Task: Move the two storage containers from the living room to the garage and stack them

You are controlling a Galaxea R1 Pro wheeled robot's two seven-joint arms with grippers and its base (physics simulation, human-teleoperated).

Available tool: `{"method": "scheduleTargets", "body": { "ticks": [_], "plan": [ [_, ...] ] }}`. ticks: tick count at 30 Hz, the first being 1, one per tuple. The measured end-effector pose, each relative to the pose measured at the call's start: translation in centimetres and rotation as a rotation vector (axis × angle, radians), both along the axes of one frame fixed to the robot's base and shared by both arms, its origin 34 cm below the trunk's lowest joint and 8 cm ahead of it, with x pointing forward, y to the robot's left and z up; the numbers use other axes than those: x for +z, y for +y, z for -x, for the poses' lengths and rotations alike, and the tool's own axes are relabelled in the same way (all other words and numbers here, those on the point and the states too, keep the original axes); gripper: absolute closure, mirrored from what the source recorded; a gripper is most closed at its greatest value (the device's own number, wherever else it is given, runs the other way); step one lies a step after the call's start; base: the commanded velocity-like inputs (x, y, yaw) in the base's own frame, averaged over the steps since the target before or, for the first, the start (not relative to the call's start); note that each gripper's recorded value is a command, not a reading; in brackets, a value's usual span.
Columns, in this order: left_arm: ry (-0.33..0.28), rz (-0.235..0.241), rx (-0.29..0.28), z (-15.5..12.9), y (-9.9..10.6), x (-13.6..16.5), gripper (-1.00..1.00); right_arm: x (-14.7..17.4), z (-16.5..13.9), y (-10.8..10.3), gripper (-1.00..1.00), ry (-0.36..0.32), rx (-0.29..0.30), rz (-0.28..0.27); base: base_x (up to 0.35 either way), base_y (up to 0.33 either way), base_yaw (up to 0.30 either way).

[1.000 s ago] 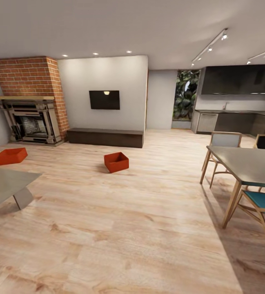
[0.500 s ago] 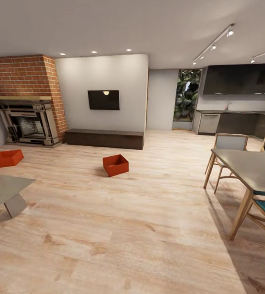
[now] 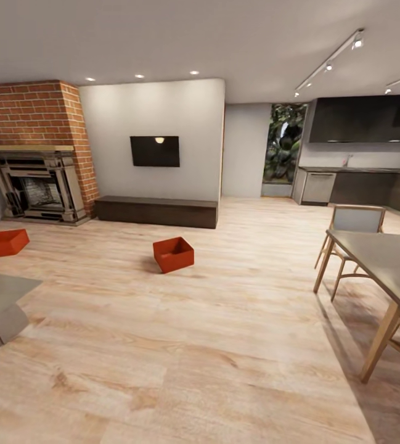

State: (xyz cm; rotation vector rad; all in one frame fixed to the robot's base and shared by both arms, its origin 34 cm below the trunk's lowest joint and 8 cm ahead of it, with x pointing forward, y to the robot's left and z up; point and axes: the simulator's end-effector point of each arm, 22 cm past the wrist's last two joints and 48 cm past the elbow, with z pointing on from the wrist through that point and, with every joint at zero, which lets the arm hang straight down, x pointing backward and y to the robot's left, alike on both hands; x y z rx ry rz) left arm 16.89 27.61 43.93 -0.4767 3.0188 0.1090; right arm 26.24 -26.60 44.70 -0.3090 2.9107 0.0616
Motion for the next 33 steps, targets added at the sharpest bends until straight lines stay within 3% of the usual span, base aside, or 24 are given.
{"method": "scheduleTargets", "body": {
  "ticks": [33],
  "plan": [
    [0.002, 0.003, 0.003, 0.09, -0.20, -0.01, -1.00, 0.02, -0.02, -0.40, -1.00, -0.001, 0.006, 0.005, 0.333, 0.000, 0.000]
  ]
}}
